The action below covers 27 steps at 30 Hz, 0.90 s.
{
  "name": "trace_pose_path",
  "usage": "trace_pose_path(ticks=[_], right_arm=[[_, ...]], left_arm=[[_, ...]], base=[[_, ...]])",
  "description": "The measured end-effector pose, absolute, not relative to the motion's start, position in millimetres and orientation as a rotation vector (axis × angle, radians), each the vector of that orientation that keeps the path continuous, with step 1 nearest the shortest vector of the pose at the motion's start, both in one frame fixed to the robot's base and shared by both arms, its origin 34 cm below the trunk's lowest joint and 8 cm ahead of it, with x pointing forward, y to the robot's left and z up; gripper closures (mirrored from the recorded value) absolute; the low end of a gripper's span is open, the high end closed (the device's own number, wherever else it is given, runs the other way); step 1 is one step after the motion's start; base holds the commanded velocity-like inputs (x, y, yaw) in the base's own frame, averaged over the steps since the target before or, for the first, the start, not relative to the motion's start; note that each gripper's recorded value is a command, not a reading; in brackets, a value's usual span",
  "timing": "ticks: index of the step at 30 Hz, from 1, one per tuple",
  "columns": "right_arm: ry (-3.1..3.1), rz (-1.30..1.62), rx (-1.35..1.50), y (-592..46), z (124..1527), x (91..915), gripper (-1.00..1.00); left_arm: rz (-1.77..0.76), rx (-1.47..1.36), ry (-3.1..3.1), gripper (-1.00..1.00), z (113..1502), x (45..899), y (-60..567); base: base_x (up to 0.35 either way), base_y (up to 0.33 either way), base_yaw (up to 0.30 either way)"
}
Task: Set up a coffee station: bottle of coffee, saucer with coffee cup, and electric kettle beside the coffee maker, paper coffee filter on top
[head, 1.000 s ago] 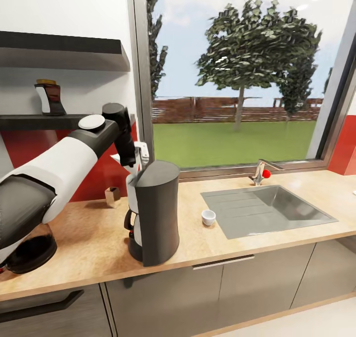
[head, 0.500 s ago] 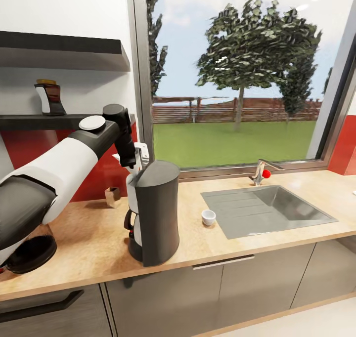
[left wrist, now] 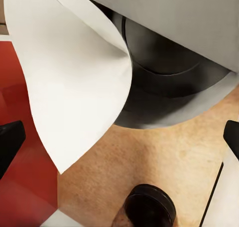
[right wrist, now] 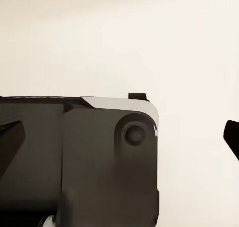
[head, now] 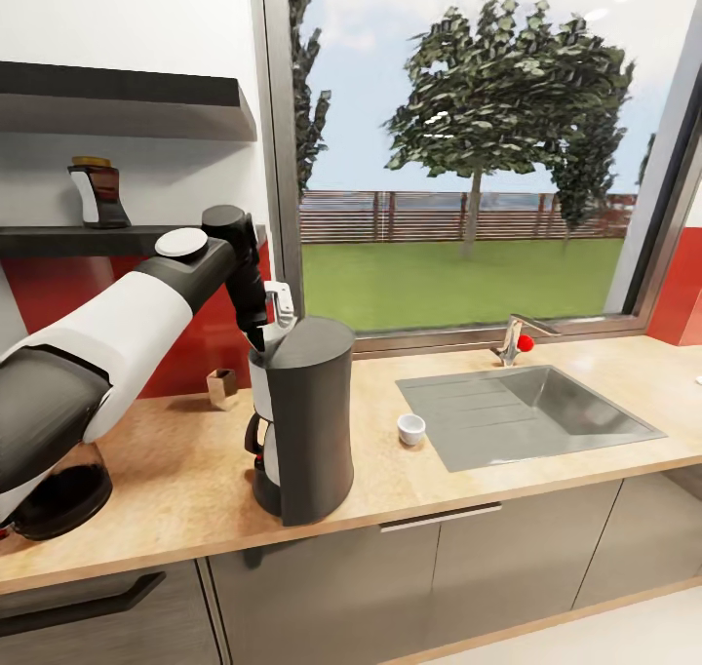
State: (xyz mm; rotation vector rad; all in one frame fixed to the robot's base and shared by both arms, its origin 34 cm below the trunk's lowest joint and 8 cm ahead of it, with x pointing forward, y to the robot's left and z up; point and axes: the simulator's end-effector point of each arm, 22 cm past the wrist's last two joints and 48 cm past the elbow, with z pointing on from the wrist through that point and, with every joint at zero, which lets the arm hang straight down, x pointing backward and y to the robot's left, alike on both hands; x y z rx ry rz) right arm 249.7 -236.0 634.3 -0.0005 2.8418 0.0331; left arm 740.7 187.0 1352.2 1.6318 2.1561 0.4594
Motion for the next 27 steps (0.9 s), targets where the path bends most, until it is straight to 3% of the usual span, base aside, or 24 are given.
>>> trace_pose_path(ticks=[27], right_arm=[[2.842, 0.033, -0.001, -236, 634, 250, -1.0]], left_arm=[[0.44, 1.58, 2.108, -1.0, 1386, 742, 183]], base=[[0.0, 0.0, 0.0]])
